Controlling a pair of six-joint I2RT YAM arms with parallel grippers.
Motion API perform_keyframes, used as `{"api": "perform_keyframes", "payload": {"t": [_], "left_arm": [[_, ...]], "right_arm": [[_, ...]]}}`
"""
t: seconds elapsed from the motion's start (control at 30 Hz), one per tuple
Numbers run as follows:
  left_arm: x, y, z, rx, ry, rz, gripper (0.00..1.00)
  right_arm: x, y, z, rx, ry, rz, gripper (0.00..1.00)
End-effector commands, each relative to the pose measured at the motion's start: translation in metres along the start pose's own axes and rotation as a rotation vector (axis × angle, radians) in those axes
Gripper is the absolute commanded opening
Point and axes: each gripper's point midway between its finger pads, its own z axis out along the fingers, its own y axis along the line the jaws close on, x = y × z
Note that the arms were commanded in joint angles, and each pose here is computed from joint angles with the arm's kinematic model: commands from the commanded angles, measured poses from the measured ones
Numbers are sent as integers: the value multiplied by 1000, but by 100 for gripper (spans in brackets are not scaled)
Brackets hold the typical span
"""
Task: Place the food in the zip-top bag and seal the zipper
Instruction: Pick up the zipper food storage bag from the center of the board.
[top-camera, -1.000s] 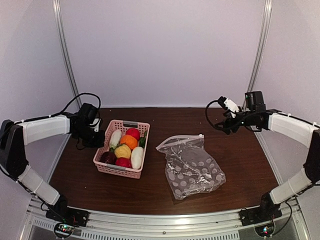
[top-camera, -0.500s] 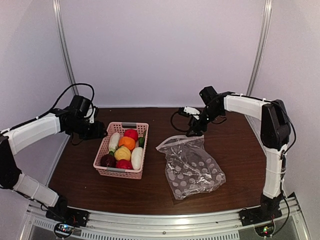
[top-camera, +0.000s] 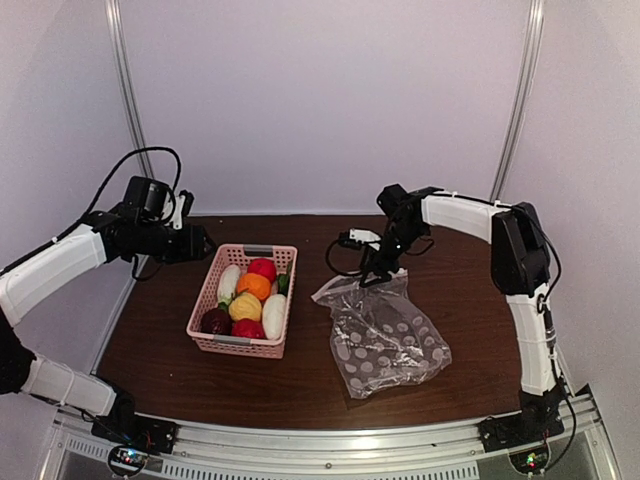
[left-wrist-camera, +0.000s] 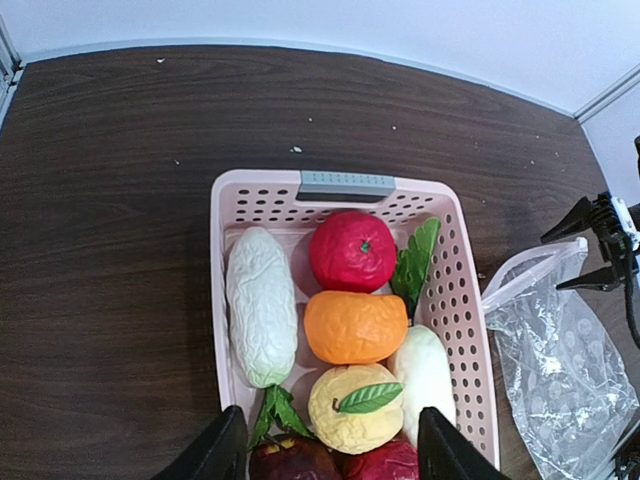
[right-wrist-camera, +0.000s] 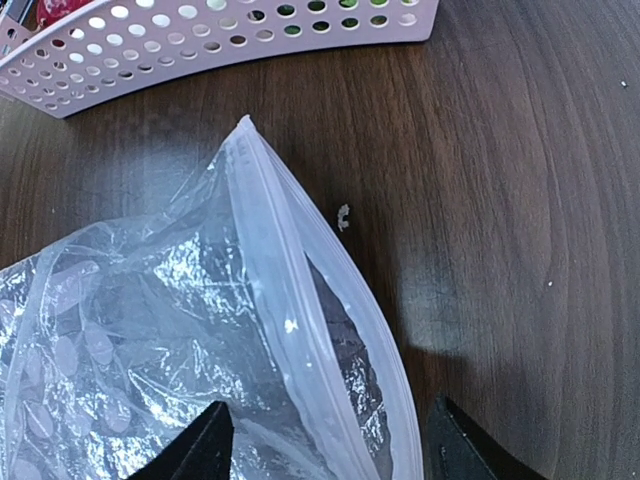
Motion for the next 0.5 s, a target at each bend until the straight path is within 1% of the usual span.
{"api": "perform_keyframes", "payload": {"t": [0.0,0.13,0.2,0.23,0.3,0.4,0.43,0.47], "left_arm": [[-10,-14,-8,64,-55,13,59],[-13,-18,-9,75,-61,23,59],[-17,-21,-9,86,-68,28,59],[-18,-23,-8,89,-72,30,59],[-22,-27,-7,102,-76,34,58],[-27,-38,-2,136,-87,41,58],[-28,-43,1,150,-84,44,58],[-29,-48,2,162,-88,48,58]], "right_arm": [[-2,5,3,-48,-9,-5,61],[5,14,1,-79,24,-15,39],[6,18,-6,-88,40,-25,26],[6,19,-11,-84,46,-26,22],[3,17,-27,-60,40,-14,15],[-5,10,-71,20,8,-10,3],[-8,7,-88,61,-1,-8,0],[-12,5,-103,97,-18,-6,0]]}}
